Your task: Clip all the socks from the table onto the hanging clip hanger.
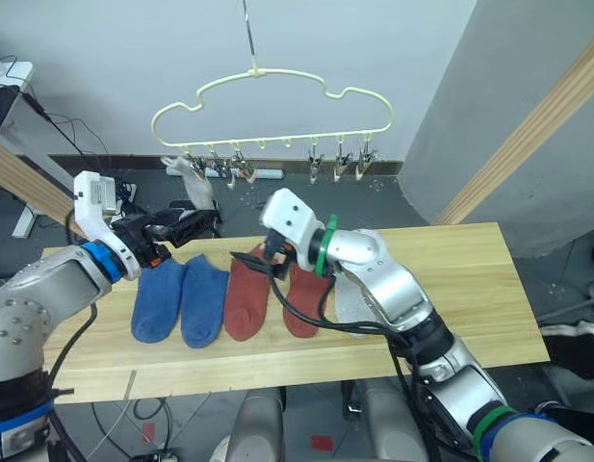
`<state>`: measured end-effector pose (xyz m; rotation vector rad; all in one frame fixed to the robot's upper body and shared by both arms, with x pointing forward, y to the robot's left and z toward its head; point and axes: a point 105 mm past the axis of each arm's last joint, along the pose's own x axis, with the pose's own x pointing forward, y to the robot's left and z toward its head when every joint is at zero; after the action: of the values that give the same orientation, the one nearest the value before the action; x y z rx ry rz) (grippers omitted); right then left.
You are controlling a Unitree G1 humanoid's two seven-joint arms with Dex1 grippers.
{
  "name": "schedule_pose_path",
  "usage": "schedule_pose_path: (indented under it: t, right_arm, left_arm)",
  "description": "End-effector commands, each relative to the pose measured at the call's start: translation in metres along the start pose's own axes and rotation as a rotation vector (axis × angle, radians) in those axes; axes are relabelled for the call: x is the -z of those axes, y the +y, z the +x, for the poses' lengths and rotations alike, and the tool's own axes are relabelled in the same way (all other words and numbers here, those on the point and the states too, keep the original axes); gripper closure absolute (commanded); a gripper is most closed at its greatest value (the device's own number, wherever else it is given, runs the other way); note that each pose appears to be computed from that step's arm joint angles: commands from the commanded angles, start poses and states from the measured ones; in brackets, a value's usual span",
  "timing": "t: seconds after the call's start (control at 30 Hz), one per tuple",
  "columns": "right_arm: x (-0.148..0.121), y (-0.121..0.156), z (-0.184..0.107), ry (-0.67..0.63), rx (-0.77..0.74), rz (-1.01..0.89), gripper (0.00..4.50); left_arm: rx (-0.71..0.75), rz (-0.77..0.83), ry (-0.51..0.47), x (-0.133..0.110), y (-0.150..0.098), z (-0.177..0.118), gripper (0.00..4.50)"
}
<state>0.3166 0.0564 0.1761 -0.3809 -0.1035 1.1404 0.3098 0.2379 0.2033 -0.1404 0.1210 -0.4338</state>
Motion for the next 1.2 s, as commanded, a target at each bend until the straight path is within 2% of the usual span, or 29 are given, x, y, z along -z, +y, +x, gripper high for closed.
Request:
schedule_pose_path:
  t: [0.03,0.07,0.2,0.3,0.4,0.43,0.5,0.67,1.0,1.13,1.2]
  right_arm:
    - [-0.011,-0.006,-0.029,-0.087,0.017,0.096,0.04]
    - [-0.010,-0.008,-0.036,-0.092,0.025,0.125,0.04]
    - [-0.010,-0.015,-0.067,-0.140,0.049,0.240,0.04]
    - [-0.012,-0.021,-0.086,-0.168,0.079,0.292,0.04]
    - [-0.019,-0.021,-0.100,-0.201,0.093,0.265,0.00]
    - [-0.023,-0.021,-0.104,-0.219,0.098,0.257,0.00]
    - [-0.031,-0.020,-0.106,-0.246,0.108,0.244,0.00]
    - [-0.044,-0.015,-0.105,-0.284,0.100,0.202,0.00]
    - [-0.058,-0.011,-0.102,-0.331,0.087,0.206,0.00]
    - [-0.061,-0.010,-0.102,-0.334,0.074,0.208,0.00]
    - [-0.061,-0.010,-0.101,-0.334,0.072,0.207,0.00]
  left_arm:
    - [-0.053,0.280,-0.159,-0.018,-0.005,-0.001,0.00]
    - [-0.056,0.332,-0.180,-0.017,-0.007,-0.001,0.00]
    - [-0.020,0.337,-0.159,0.004,-0.016,-0.002,0.00]
    - [-0.031,0.267,-0.277,-0.003,-0.020,-0.004,0.00]
    - [-0.035,0.267,-0.287,0.004,-0.026,0.002,0.53]
    - [-0.009,0.260,-0.293,0.008,-0.035,0.008,0.85]
    - [0.021,0.238,-0.314,0.009,-0.048,0.014,1.45]
    - [0.048,0.221,-0.350,0.008,-0.063,0.027,1.45]
    - [-0.069,0.225,-0.413,-0.002,-0.046,0.037,1.45]
    - [-0.056,0.244,-0.423,-0.003,-0.047,0.038,1.45]
    - [-0.058,0.246,-0.425,-0.003,-0.047,0.039,1.80]
